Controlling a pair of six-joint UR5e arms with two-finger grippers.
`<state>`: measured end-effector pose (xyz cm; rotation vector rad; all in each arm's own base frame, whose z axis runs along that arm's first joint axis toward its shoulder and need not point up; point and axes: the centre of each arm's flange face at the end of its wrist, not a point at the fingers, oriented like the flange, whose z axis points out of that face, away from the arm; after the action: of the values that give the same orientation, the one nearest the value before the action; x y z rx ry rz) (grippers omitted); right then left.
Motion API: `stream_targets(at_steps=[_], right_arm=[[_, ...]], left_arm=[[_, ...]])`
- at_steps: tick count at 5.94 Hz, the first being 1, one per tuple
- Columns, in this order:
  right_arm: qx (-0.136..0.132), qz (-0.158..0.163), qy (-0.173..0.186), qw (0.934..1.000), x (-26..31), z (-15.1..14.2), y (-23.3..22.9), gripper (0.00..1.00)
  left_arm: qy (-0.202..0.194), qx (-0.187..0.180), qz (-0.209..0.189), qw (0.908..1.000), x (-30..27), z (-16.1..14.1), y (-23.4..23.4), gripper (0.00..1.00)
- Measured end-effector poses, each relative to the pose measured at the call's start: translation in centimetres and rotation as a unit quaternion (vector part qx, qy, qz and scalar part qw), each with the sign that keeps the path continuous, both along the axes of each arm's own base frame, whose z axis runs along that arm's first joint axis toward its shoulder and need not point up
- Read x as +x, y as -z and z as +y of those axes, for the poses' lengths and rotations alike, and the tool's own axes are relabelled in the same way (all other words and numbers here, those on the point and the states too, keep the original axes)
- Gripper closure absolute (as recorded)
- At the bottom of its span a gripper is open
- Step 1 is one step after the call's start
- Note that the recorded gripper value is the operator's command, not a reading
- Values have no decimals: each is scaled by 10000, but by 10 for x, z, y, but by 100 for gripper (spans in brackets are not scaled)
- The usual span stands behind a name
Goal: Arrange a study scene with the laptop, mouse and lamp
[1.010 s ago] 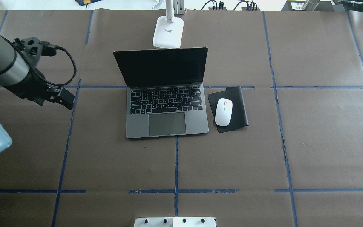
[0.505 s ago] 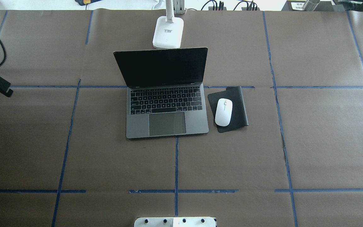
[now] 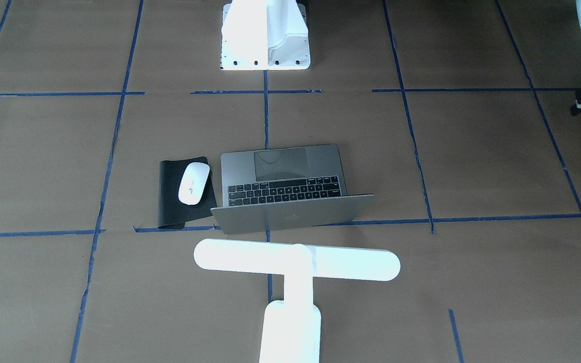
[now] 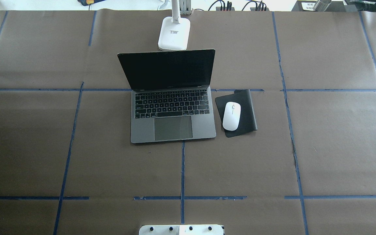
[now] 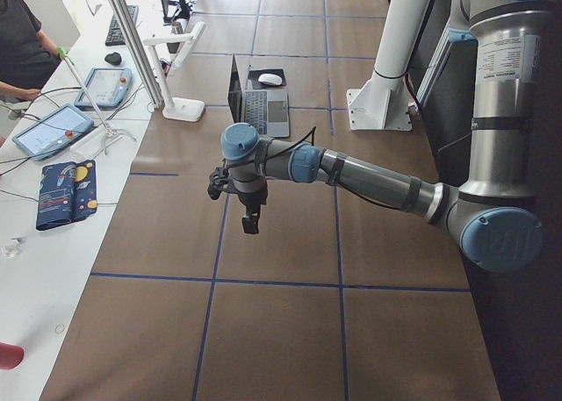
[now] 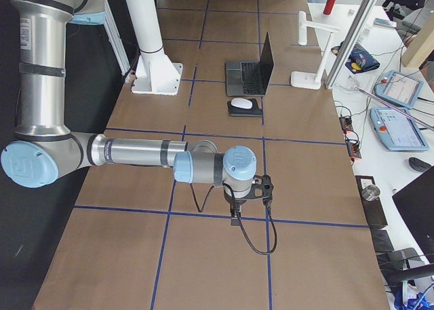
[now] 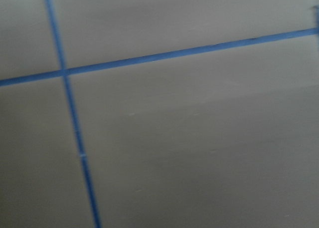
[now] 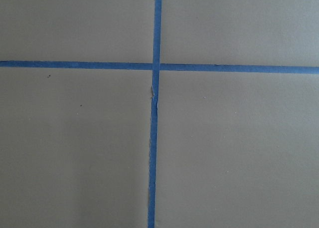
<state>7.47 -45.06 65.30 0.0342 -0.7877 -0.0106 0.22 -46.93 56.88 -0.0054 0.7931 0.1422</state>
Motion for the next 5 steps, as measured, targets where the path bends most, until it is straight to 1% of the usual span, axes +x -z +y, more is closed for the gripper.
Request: stream_targets(at_steps=[1,2,3,5], right_arm=[[7,0,1,10000,0,0,1,0],[9,0,0,10000,0,0,1,0],[9,0,-2,10000,0,0,1,0],[4,6,-4,10000,0,0,0,0]], left_arm=[[20,-154,-2,9999,-23,3,-38,0],[106,-316,0,9994,-40,6,-63,0],[240,-435,2,9988,-53,9,-77,0],[363,-610,4,9975,-66,13,-96,0]])
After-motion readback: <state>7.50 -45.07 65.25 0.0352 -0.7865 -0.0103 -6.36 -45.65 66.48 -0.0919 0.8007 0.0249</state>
